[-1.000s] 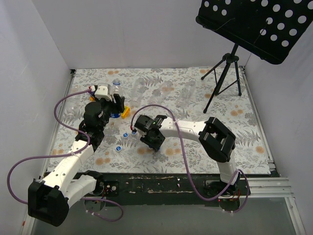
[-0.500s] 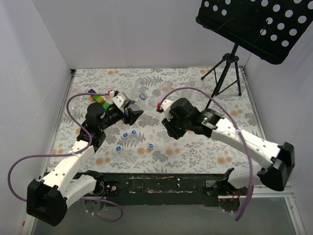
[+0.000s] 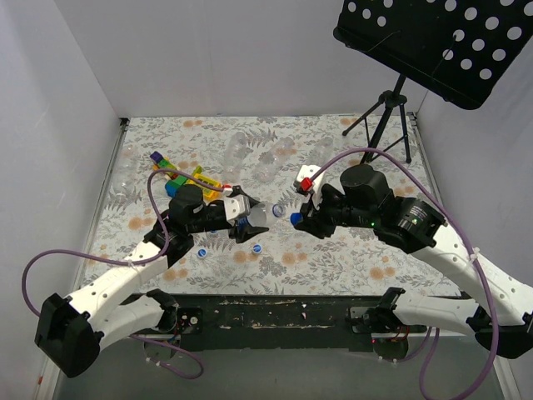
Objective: Screw on the bottle caps
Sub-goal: Screw the bottle cap onto the plastic bottle.
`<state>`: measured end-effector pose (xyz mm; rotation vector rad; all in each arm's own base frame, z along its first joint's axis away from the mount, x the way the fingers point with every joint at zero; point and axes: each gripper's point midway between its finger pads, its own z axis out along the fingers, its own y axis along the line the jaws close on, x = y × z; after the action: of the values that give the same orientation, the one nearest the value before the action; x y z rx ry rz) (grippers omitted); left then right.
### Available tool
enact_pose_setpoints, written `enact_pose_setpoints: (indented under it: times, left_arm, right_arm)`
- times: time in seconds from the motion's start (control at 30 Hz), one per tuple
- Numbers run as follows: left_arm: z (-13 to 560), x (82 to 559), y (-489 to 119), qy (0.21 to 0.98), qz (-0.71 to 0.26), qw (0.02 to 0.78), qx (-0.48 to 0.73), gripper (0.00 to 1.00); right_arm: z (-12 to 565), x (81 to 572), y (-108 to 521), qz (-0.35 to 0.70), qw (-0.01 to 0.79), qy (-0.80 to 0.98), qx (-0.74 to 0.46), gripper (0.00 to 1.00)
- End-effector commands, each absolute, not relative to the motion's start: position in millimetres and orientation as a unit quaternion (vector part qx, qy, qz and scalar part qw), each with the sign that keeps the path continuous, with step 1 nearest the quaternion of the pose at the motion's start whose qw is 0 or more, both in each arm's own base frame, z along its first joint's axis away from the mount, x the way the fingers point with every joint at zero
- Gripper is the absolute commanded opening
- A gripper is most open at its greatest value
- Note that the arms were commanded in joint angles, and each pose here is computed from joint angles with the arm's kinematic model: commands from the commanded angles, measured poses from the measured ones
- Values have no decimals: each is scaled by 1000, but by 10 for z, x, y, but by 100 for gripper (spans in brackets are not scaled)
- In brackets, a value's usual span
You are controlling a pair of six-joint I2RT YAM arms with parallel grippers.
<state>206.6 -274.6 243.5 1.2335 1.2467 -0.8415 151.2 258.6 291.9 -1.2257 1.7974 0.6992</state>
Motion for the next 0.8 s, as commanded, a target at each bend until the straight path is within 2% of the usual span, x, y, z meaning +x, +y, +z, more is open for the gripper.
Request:
enact_pose_setpoints:
  times: [0.0,0.77]
  left_arm:
    - [2312,1971,-2800,522,-358,545,549,53]
    - [2234,1813,-2891,506,-373,524,575,52]
  right_arm:
    - [3268,1468,2635,297,454,666,-513,17]
    - [3137,1453,2808,307,434,635,-560,17]
